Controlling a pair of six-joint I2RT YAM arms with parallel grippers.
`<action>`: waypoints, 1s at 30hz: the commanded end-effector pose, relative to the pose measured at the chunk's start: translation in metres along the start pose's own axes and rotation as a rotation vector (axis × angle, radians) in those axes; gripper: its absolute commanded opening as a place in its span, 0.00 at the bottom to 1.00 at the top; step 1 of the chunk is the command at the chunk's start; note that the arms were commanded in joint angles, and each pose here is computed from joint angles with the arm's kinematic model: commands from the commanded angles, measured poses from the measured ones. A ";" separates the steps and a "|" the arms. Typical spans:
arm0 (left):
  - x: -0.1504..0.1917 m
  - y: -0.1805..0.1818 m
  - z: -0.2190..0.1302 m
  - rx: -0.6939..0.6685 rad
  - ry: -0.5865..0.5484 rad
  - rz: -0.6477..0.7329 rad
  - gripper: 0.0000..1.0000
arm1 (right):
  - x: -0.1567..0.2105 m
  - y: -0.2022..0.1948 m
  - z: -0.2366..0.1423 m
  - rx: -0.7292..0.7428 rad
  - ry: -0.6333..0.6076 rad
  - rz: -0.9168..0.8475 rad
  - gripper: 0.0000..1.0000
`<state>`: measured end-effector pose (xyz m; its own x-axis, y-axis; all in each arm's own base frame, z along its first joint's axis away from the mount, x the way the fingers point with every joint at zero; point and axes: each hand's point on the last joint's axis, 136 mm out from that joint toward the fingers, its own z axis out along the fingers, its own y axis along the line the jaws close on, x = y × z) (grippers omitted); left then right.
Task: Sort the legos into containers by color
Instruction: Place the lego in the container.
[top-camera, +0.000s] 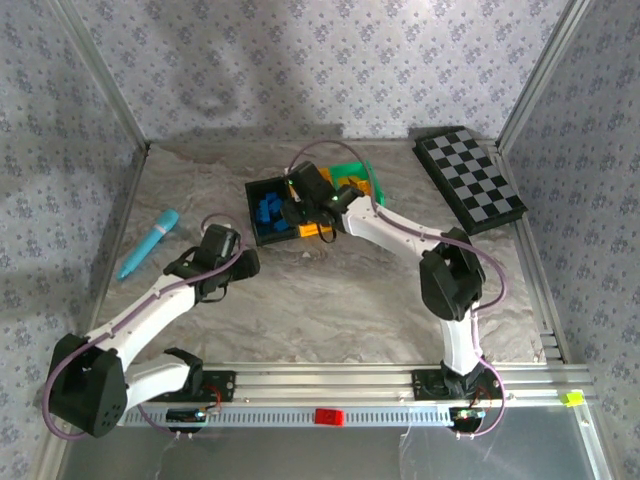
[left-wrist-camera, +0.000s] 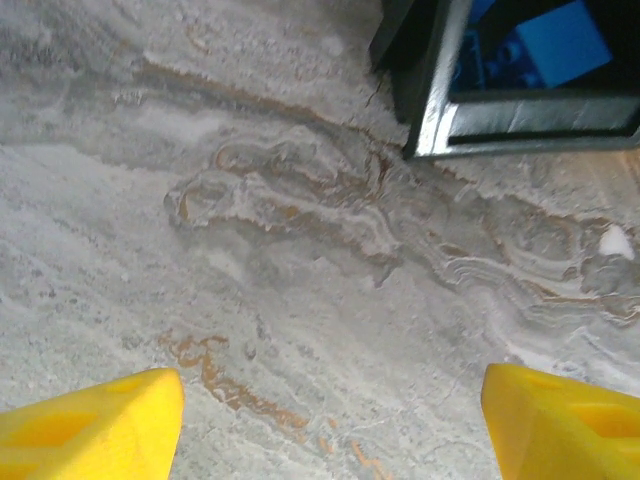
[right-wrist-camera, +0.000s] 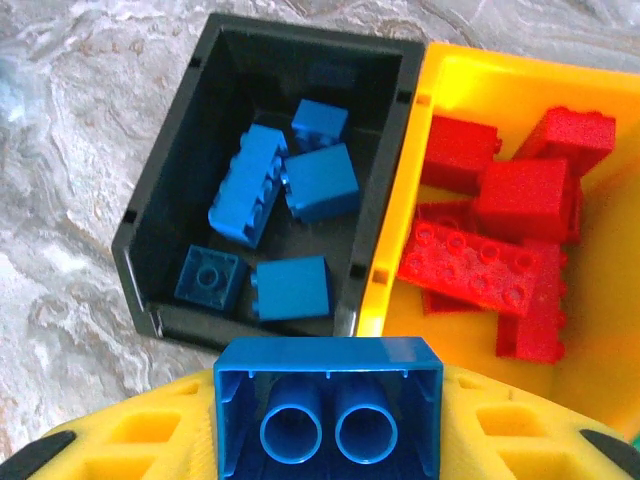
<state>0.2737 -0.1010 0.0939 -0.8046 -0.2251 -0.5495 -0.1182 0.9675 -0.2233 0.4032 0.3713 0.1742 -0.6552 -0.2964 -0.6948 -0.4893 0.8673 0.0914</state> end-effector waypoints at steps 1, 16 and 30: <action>0.003 0.006 -0.003 -0.007 -0.002 -0.030 0.78 | -0.009 0.002 0.011 -0.023 0.022 -0.011 0.35; 0.007 0.001 -0.001 0.028 0.018 -0.017 0.78 | -0.056 0.022 0.065 -0.109 -0.018 0.014 0.35; 0.012 0.002 -0.005 0.037 0.029 -0.019 0.78 | -0.056 0.014 0.111 -0.143 -0.016 0.096 0.38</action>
<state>0.2659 -0.1013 0.0921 -0.8087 -0.2386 -0.5376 -0.1152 0.9606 -0.2530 0.4915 0.4421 0.1404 -0.6722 -0.2360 -0.7017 -0.5149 0.8301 0.2141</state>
